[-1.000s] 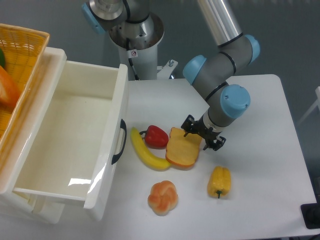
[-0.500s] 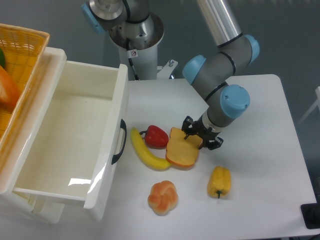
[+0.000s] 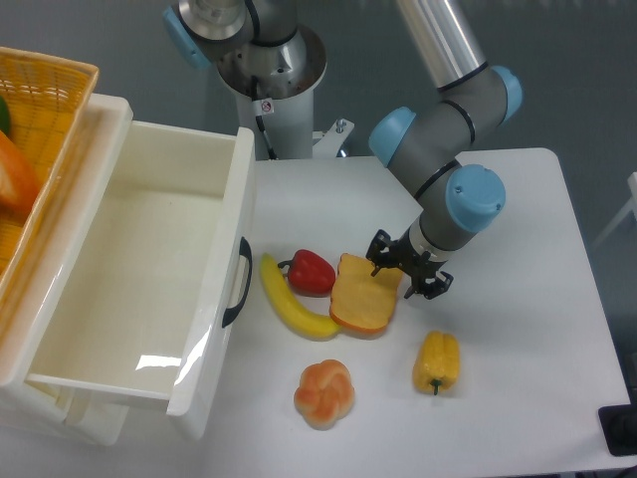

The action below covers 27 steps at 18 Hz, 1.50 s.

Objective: Pick up the bread slice
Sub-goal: 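Lower the open gripper onto the bread slice's crust edge and close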

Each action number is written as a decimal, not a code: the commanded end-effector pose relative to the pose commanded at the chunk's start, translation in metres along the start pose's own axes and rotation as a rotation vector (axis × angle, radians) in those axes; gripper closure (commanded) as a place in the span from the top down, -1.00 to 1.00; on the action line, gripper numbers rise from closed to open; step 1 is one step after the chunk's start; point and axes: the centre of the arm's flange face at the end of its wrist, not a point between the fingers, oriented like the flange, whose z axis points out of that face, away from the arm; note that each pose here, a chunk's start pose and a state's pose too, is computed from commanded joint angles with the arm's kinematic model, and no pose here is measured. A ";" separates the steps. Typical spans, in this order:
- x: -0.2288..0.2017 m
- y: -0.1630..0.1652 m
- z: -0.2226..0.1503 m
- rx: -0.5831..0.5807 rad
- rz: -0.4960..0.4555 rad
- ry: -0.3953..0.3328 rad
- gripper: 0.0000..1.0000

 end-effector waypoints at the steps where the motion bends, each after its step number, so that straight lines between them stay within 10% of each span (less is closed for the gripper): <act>1: 0.000 0.000 0.002 -0.003 -0.001 0.003 0.43; 9: 0.001 0.000 0.011 -0.008 -0.002 0.017 0.25; 18: 0.002 -0.001 0.010 -0.008 -0.064 0.014 -0.97; 27: -0.007 -0.008 -0.014 0.012 -0.068 -0.035 -1.00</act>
